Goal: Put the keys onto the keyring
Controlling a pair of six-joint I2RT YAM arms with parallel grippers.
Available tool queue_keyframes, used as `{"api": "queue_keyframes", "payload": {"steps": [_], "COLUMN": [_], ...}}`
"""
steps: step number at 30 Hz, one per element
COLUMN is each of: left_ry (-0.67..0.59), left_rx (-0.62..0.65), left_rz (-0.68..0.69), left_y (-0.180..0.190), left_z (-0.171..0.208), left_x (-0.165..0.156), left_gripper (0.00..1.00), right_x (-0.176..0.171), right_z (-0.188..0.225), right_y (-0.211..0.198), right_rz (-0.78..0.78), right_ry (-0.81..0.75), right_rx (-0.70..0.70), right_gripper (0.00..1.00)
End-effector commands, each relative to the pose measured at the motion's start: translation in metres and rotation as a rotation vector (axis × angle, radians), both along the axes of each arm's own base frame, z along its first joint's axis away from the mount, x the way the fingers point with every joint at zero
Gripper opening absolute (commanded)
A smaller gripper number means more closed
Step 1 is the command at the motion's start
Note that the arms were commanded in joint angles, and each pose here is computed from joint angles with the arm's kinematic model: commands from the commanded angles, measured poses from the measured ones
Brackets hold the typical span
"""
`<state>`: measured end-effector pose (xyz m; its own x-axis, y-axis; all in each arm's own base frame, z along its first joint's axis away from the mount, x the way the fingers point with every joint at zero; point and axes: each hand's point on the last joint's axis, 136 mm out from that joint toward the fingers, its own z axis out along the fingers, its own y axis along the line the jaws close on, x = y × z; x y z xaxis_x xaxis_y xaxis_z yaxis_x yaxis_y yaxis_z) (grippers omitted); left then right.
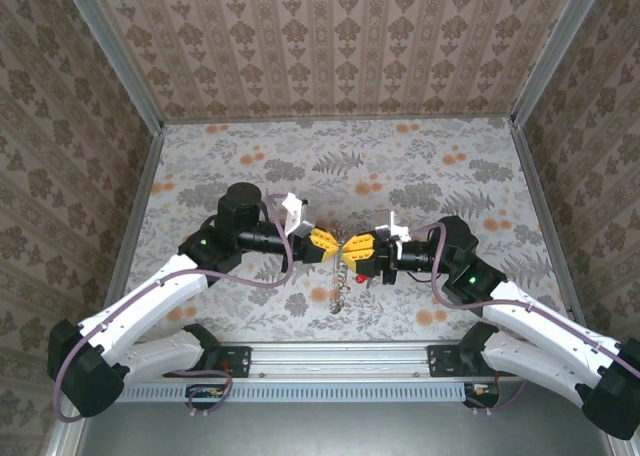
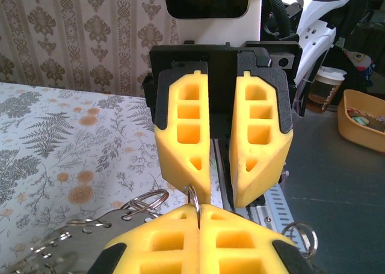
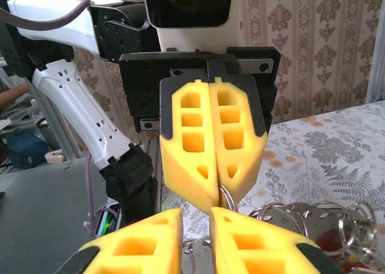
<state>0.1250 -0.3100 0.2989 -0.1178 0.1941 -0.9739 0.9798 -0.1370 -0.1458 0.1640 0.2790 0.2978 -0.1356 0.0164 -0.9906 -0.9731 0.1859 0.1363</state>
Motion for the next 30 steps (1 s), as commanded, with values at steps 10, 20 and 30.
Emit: {"api": "queue_keyframes", "payload": {"steps": [10,20,30], "left_ry": [-0.083,-0.101,-0.112], "left_rx": [-0.049,-0.045,-0.051], "left_rz": [-0.042,-0.036,-0.033], "left_y": [0.001,0.001,0.002], "left_z": [0.025,0.029,0.032], "left_x": [-0.011,-0.013,-0.013], "left_gripper": [0.00,0.00,0.00], "right_x": [0.000,0.003,0.002], "right_z": [0.008,0.001,-0.003], "right_y": [-0.011,-0.002,-0.002], "right_rz": [-0.069,-0.032,-0.025], "right_ry": [-0.034,0.002,0.015], "right_rx": [0.017,0.005,-0.004], "right_gripper": [0.23,0.21,0.21]}}
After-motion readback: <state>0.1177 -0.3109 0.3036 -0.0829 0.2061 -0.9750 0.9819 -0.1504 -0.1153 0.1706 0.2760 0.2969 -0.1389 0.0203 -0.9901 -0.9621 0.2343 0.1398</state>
